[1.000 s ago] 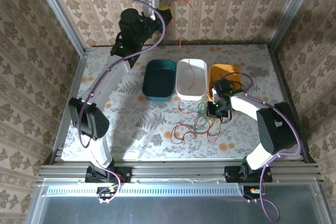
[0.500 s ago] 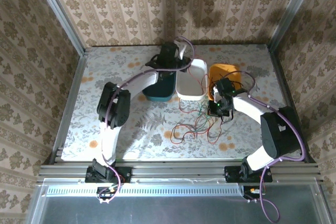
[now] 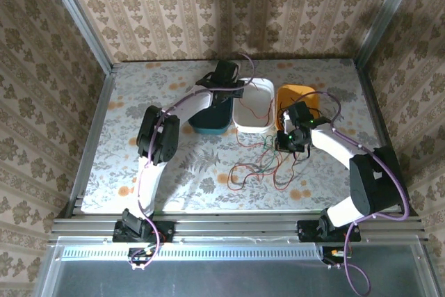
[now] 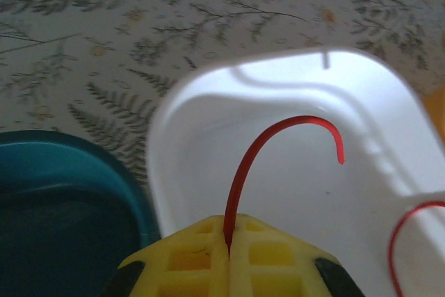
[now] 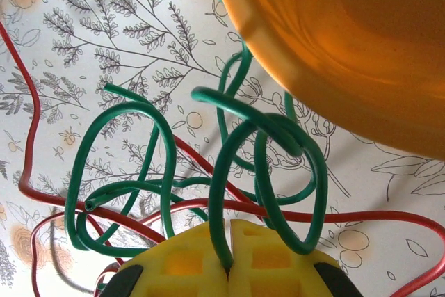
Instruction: Untangle the cables
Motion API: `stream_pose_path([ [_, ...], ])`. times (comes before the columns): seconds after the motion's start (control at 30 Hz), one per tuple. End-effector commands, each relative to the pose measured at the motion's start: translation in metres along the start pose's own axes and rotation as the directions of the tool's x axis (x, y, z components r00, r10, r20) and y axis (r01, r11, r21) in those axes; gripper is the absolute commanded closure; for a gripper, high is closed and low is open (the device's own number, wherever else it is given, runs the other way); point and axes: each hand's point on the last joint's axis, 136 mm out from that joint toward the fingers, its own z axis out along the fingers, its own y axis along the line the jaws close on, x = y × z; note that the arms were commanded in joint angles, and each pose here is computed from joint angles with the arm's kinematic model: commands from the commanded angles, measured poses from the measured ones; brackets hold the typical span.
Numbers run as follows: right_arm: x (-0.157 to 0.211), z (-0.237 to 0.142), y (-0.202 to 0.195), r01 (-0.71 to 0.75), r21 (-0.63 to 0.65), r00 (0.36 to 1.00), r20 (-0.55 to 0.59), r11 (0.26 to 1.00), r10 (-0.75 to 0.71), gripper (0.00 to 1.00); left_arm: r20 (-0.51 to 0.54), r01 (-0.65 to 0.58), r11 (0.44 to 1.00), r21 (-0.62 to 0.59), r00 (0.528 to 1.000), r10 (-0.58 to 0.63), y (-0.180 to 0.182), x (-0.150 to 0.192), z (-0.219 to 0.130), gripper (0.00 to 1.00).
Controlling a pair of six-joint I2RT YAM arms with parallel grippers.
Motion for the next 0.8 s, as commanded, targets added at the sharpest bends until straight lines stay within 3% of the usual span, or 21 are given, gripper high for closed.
stream_pose_path([
  [0.0,-0.003,-0.010,0.002,-0.016,0.000,1.000,0.017,1.000,0.016,1.00,0.107,0.021,0.998,-0.059,0.994,-0.014,0.010,-0.037,-0.030,1.00],
  [0.1,-0.005,-0.010,0.002,-0.015,0.002,1.000,0.019,1.000,0.015,1.00,0.108,-0.064,0.992,-0.113,0.991,0.076,0.008,-0.043,-0.033,1.00],
  [0.33,-0.006,-0.010,0.001,-0.017,0.006,1.000,0.024,1.000,0.017,1.00,-0.043,-0.312,0.932,-0.187,0.950,0.309,-0.016,-0.019,-0.011,1.00],
  [0.6,-0.007,-0.013,0.002,-0.013,0.002,0.999,0.031,1.000,0.013,1.00,-0.113,-0.404,0.886,-0.227,0.915,0.388,-0.018,-0.001,0.014,1.00],
  [0.77,-0.008,-0.014,0.005,-0.010,-0.008,0.999,0.032,1.000,0.011,1.00,-0.131,-0.393,0.892,-0.222,0.919,0.372,-0.013,0.006,0.024,1.00],
])
